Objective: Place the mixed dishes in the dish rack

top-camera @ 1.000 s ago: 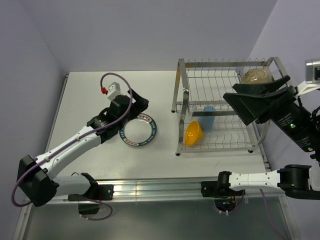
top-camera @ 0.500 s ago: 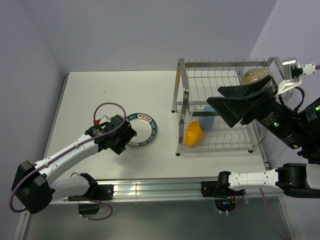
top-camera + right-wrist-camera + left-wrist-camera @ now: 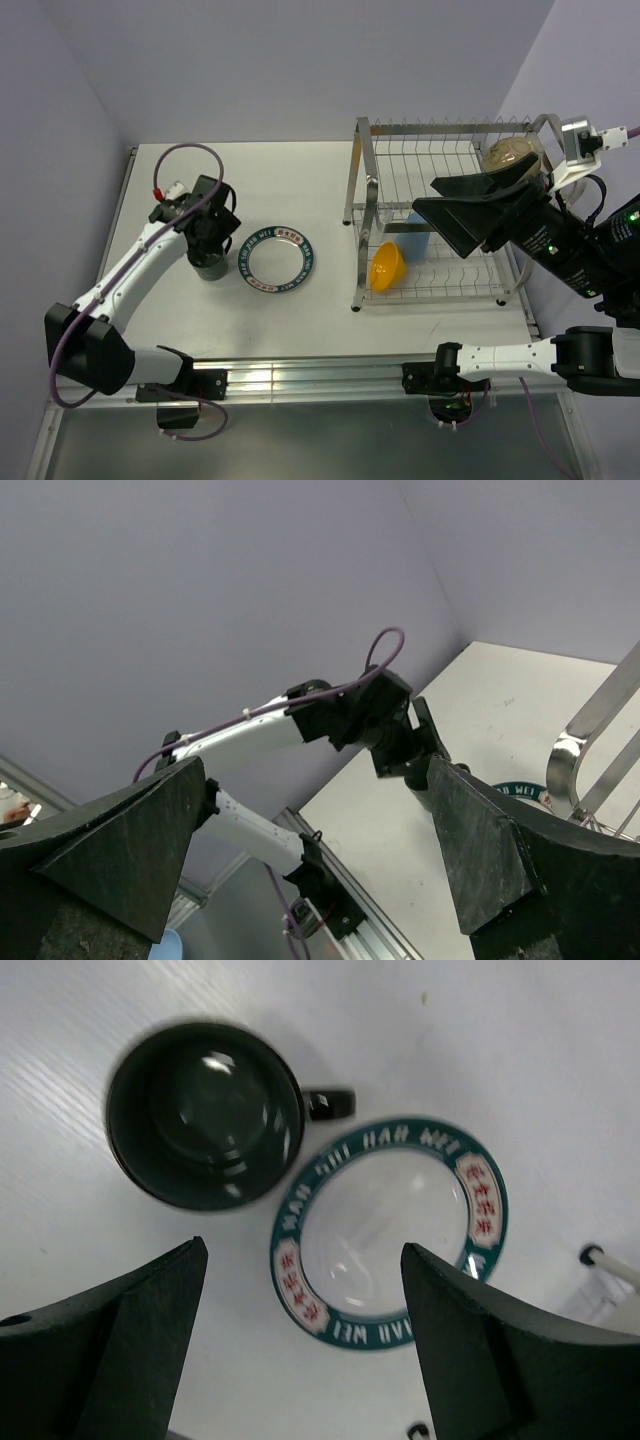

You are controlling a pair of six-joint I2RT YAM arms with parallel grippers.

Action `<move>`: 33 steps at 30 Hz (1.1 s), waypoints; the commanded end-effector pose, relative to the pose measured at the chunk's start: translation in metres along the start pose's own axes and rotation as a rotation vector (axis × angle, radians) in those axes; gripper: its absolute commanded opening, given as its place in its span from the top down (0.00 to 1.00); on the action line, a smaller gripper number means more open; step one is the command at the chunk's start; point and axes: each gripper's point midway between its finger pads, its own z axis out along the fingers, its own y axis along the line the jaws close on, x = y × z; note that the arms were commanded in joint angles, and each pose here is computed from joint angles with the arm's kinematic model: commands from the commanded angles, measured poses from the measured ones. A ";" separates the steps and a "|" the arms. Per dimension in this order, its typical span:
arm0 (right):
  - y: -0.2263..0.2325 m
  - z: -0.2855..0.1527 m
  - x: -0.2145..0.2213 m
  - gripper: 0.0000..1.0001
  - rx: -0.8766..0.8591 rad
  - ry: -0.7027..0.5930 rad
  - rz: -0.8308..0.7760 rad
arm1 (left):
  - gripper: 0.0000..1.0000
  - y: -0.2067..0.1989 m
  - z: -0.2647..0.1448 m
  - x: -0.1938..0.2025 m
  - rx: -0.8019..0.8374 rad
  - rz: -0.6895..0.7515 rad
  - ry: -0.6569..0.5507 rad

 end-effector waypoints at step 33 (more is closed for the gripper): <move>0.000 -0.006 0.004 0.00 -0.019 0.002 0.024 | 0.14 0.041 0.100 -0.011 -0.194 -0.301 0.231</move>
